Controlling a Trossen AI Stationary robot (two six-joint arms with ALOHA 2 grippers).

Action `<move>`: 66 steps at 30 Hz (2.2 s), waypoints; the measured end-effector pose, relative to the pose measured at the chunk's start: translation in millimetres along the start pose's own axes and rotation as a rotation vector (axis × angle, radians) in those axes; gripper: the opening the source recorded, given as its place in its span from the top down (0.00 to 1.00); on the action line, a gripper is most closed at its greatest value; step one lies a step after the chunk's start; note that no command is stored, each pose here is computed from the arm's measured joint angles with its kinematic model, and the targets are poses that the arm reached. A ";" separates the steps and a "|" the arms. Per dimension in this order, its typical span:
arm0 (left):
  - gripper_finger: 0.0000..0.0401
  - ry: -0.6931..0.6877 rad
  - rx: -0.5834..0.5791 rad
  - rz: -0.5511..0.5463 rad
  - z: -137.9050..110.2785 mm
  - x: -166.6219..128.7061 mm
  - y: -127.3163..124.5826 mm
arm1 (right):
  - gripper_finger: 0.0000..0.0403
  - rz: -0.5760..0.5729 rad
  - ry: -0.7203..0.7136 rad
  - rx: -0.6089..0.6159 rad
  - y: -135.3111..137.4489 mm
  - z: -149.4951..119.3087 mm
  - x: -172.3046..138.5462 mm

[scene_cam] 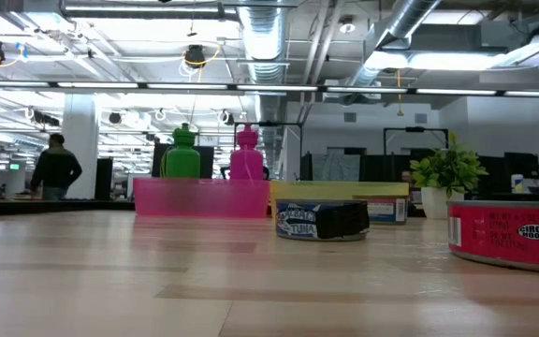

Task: Pick & Place Food Item
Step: Put the blue tuna can into the yellow bin

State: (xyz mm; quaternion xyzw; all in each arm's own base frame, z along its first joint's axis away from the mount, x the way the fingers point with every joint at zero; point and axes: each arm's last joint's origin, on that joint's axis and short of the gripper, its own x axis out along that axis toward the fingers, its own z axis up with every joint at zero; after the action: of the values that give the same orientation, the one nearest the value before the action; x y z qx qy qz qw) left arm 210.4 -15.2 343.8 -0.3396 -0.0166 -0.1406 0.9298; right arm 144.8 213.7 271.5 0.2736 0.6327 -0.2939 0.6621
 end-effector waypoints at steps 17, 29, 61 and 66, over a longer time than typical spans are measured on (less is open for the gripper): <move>0.36 0.238 0.227 0.084 -54.5 42.0 19.1 | 0.42 0.165 0.038 -0.002 14.3 4.1 -33.0; 0.20 0.313 0.453 0.117 -102.5 87.3 66.0 | 0.42 0.211 -0.082 0.022 17.4 11.9 -37.0; 0.19 0.459 0.451 0.437 -191.2 111.2 159.5 | 0.42 0.244 -0.259 0.106 21.6 31.3 -37.0; 0.23 0.496 0.404 0.519 -195.3 106.6 163.8 | 0.42 0.231 -0.335 0.187 23.2 60.0 -36.2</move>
State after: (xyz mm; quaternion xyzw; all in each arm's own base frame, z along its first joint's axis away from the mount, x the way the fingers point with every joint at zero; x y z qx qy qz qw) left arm 344.8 -46.6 104.5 -0.0989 0.2672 0.0272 0.9582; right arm 201.5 186.9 310.4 0.3517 0.4485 -0.3150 0.7589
